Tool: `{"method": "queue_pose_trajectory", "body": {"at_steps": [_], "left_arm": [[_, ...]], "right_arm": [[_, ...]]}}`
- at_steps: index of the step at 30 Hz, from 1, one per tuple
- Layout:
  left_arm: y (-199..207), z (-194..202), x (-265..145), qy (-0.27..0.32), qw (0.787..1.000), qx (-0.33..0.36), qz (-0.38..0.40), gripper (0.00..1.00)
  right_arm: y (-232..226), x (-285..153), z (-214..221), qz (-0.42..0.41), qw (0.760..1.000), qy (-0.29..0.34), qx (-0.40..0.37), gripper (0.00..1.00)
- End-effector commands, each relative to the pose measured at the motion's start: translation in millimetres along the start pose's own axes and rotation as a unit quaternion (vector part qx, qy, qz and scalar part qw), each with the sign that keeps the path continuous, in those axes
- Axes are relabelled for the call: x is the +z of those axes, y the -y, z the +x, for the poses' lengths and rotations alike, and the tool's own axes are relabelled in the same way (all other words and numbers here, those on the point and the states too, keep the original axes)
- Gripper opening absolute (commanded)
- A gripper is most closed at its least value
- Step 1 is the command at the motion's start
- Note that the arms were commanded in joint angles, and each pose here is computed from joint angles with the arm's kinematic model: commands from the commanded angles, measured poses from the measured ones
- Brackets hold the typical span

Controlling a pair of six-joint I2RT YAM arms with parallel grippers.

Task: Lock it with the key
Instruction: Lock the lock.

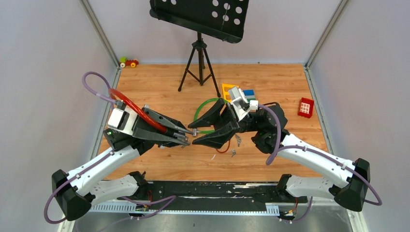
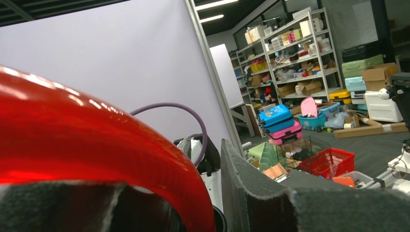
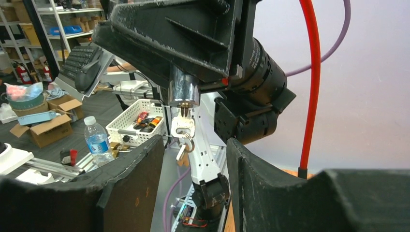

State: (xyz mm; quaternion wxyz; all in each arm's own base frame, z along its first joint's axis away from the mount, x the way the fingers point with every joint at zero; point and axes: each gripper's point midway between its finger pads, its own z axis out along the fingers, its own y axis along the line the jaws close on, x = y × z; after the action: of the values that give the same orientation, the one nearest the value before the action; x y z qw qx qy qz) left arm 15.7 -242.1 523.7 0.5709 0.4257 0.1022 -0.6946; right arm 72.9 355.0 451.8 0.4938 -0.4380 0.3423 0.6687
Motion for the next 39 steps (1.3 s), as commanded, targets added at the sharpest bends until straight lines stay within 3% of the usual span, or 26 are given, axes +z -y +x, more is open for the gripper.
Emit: {"method": "queue_pose_trajectory", "body": {"at_steps": [1, 16, 24, 35, 39], "left_arm": [[12.4, -14.9, 5.4, 0.014, 0.999, 0.022, 0.026, 0.00], [12.8, -13.2, 4.1, 0.014, 0.999, 0.021, 0.026, 0.00], [13.5, -13.8, 3.9, 0.015, 0.999, 0.024, 0.027, 0.00], [11.6, -12.0, 3.7, 0.015, 0.999, 0.021, 0.025, 0.00], [12.1, -13.2, 3.9, 0.016, 0.999, 0.022, 0.025, 0.00]], "right_arm": [[-8.5, 8.5, -25.4, -0.027, 0.999, 0.027, -0.009, 0.52], [1.9, 20.0, -20.5, -0.037, 0.999, 0.031, 0.016, 0.53], [-3.8, 21.0, -16.8, -0.058, 0.998, 0.022, 0.026, 0.45], [-14.0, 21.2, -15.9, -0.084, 0.996, 0.015, 0.031, 0.49], [-13.6, 23.0, -15.3, -0.086, 0.996, 0.014, 0.032, 0.44]]}}
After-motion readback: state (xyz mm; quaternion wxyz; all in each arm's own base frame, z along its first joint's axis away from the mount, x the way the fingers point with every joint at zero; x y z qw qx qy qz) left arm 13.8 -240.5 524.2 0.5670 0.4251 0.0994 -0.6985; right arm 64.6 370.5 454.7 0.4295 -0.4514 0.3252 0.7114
